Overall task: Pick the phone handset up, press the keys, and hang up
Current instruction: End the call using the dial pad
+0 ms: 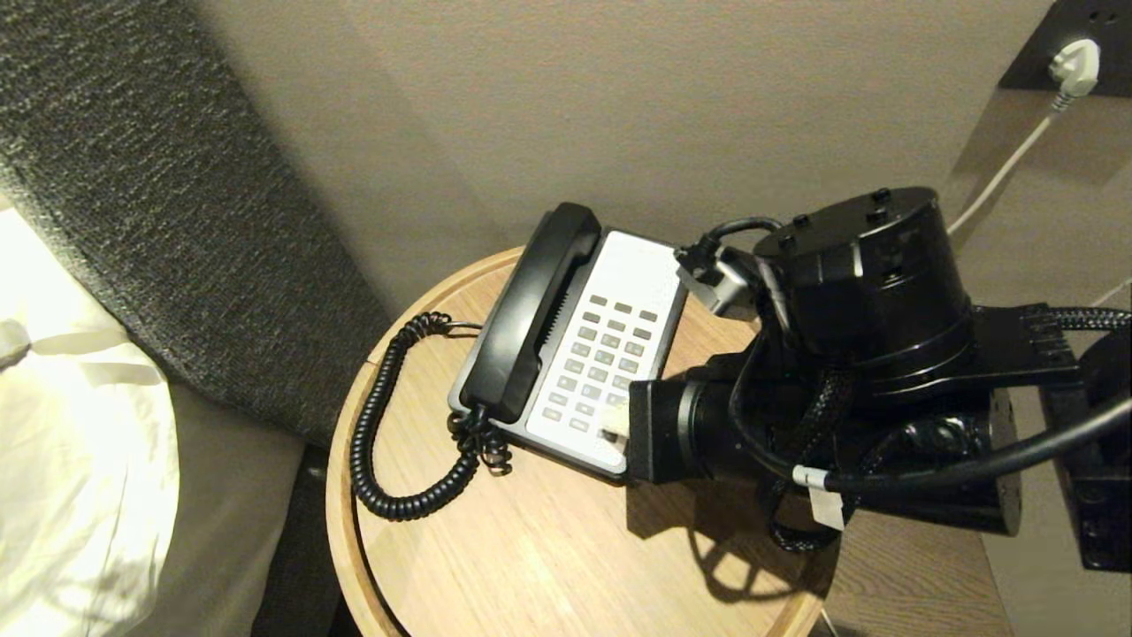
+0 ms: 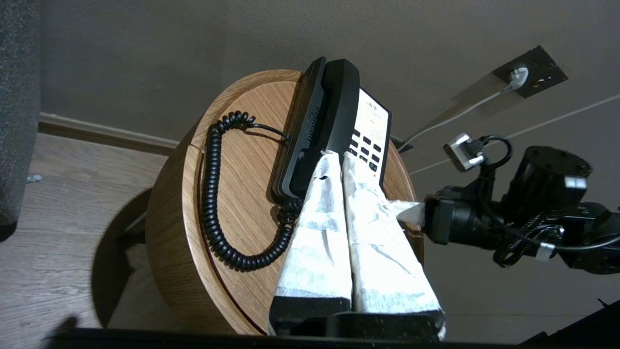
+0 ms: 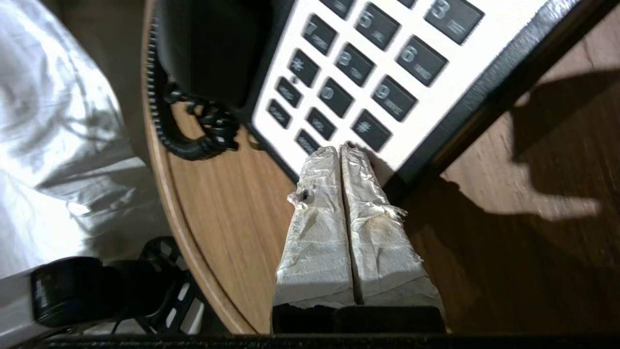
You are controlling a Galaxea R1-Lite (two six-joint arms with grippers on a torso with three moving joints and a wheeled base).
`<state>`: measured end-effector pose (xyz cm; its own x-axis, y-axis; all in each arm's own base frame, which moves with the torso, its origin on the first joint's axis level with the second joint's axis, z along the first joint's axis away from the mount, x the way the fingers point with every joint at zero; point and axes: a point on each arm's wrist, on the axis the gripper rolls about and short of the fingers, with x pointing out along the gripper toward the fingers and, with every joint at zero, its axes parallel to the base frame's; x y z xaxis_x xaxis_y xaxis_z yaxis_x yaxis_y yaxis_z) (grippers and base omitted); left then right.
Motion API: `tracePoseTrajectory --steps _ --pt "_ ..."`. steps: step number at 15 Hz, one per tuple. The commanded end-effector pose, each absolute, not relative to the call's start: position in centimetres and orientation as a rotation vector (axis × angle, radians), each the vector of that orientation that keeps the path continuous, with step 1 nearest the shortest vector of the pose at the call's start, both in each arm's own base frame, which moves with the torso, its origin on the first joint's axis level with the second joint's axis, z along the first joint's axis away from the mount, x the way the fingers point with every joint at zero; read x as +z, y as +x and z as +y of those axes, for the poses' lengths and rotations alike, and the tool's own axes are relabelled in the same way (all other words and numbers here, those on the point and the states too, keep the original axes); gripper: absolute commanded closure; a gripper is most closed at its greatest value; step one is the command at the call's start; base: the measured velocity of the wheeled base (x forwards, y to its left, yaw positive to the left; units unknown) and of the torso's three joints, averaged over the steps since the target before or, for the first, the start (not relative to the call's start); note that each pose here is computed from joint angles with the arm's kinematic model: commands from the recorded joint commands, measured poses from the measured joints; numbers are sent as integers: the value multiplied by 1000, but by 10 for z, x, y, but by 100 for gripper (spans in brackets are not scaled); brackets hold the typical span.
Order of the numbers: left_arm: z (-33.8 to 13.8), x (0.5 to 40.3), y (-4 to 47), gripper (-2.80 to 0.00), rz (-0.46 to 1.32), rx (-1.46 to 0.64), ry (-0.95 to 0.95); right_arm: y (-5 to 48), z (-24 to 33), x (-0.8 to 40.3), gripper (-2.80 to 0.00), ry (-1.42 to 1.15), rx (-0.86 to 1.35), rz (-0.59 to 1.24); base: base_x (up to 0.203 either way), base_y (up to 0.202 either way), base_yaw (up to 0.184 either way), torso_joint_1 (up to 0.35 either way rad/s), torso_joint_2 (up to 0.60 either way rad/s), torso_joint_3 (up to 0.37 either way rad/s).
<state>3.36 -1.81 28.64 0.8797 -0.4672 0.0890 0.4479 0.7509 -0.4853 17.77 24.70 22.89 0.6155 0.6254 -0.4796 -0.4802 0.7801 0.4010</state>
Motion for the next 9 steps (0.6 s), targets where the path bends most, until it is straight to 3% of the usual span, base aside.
tracePoseTrajectory --steps 1,9 --pt "-18 286 33 0 40 -499 -523 174 243 238 0 264 657 620 0 0 0 0 0 0" --pt "-18 282 34 0 51 -496 -520 173 242 228 0 246 645 645 0 0 0 0 0 0"
